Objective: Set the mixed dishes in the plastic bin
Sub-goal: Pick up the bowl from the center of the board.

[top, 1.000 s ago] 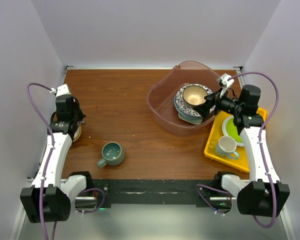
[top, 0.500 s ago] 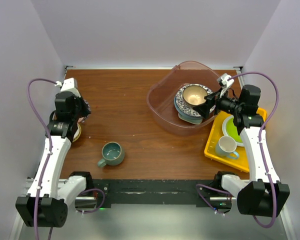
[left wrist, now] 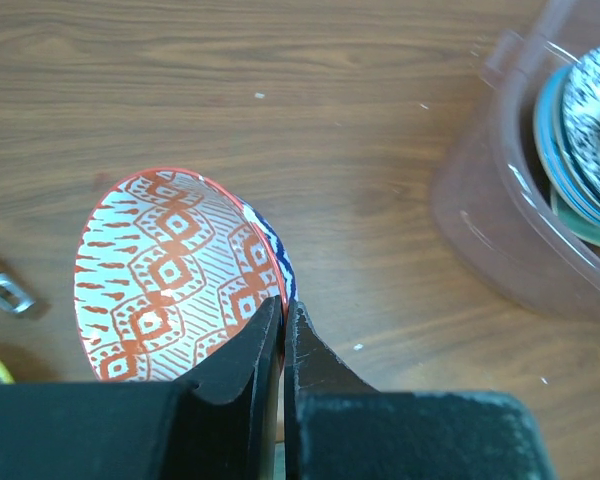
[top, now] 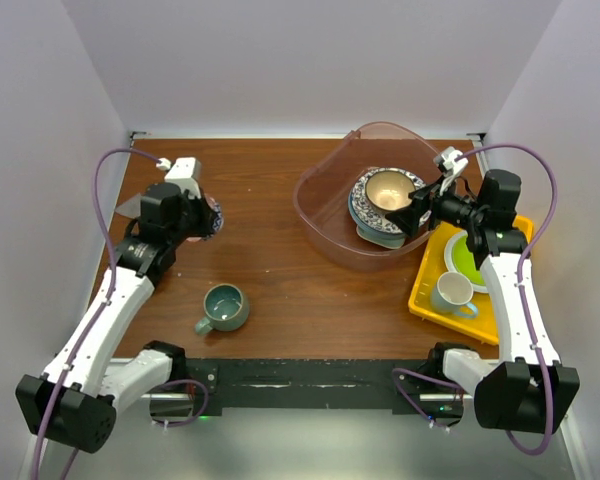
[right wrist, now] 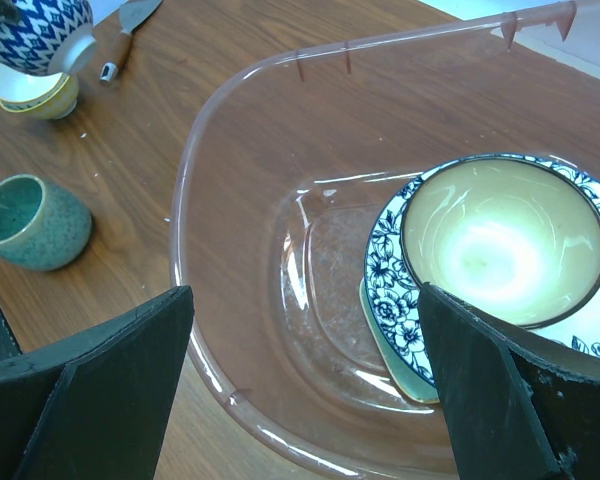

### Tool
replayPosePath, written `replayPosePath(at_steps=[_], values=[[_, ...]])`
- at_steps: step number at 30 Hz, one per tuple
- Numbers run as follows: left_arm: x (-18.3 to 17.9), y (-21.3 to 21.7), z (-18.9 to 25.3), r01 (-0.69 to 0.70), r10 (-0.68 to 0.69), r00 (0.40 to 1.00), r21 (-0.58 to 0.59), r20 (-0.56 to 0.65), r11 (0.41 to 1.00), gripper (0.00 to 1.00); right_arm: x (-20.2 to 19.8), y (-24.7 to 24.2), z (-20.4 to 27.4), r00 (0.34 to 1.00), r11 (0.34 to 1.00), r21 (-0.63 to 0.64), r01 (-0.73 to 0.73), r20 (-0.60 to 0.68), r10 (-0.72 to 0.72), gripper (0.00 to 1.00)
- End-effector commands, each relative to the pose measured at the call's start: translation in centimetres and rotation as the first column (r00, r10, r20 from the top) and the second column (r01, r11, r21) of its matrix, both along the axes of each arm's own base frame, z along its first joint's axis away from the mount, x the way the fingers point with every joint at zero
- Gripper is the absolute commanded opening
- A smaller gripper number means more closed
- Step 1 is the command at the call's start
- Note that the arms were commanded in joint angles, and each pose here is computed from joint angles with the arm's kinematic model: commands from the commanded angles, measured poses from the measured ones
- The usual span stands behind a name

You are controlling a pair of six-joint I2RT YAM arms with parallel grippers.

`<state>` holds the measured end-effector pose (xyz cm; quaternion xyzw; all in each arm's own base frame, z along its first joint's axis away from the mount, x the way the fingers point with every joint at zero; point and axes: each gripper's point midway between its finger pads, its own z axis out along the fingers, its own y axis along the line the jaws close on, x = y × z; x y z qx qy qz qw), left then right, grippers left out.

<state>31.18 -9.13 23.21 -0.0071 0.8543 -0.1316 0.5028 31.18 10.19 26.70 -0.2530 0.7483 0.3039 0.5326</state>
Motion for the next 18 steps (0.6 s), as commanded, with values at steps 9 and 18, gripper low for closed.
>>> replayPosePath(at_steps=[9, 18], values=[[0.0, -8.0, 1.5, 0.264, -0.264, 0.959, 0.010, 0.107, 0.964, 0.00, -0.2, 0.8, 0.4, 0.997, 0.997, 0.027, -0.071, 0.025, 0.070, 0.98], [-2.7, -13.1, -0.3, 0.432, -0.440, 0.889, 0.090, 0.126, 0.898, 0.00, -0.5, 3.8, -0.1, 0.982, 0.982, 0.015, -0.187, -0.027, 0.188, 0.98]])
